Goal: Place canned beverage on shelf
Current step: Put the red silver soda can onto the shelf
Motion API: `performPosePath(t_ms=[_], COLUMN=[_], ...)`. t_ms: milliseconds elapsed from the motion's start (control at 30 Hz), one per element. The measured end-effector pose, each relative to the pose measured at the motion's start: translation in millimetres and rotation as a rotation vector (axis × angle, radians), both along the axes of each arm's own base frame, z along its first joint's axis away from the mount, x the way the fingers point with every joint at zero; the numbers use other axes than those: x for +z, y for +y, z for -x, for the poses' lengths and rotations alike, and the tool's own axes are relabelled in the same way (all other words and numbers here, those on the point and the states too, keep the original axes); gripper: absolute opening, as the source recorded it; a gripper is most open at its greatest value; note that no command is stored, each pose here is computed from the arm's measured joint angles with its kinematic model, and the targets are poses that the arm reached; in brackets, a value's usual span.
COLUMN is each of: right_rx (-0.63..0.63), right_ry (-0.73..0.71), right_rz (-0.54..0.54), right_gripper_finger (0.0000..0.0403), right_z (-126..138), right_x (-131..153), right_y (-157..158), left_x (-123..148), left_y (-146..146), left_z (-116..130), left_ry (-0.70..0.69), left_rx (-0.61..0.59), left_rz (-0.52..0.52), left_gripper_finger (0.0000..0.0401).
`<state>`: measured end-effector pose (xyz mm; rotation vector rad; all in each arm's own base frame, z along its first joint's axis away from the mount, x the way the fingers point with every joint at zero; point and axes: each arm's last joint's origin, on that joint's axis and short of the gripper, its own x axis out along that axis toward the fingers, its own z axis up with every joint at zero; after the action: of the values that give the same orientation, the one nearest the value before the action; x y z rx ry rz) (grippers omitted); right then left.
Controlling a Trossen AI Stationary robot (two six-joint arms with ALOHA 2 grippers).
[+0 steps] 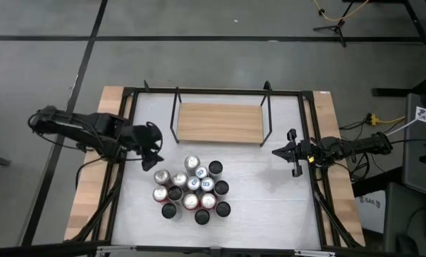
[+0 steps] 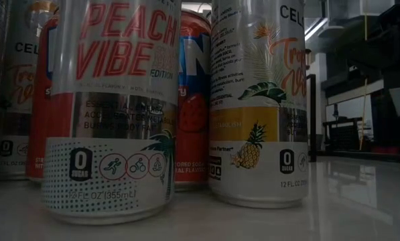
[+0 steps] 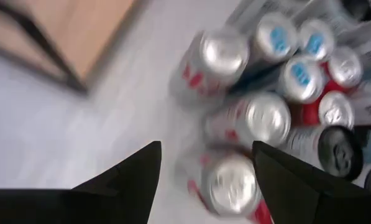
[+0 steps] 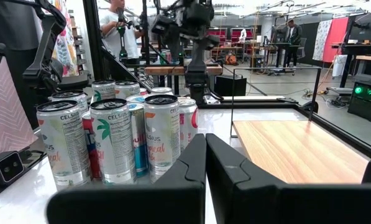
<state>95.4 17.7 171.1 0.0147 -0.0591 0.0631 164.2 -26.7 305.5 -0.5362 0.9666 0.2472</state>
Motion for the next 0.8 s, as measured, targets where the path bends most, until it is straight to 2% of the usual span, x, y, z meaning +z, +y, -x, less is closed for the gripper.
performPosePath(t_ms=[200,500,800], right_rx=[0.000,0.001,0.001], right_ry=[0.000,-0.001,-0.001], right_rz=[0.000,0.000,0.000], right_gripper_finger=[0.0005,0.0005,0.0005], right_z=[0,0,0], right_x=[0,0,0], right_y=[0,0,0], left_x=[-9,-25,-40], left_y=[-15,-37,-48], left_z=[-2,-15,-29], left_ry=[0.094,0.193,0.257], left_rx=[0.040,-0.038,-0.063], left_rz=[0.058,0.017,0.002], left_gripper_finger=[0.0245,0.0245,0.0245])
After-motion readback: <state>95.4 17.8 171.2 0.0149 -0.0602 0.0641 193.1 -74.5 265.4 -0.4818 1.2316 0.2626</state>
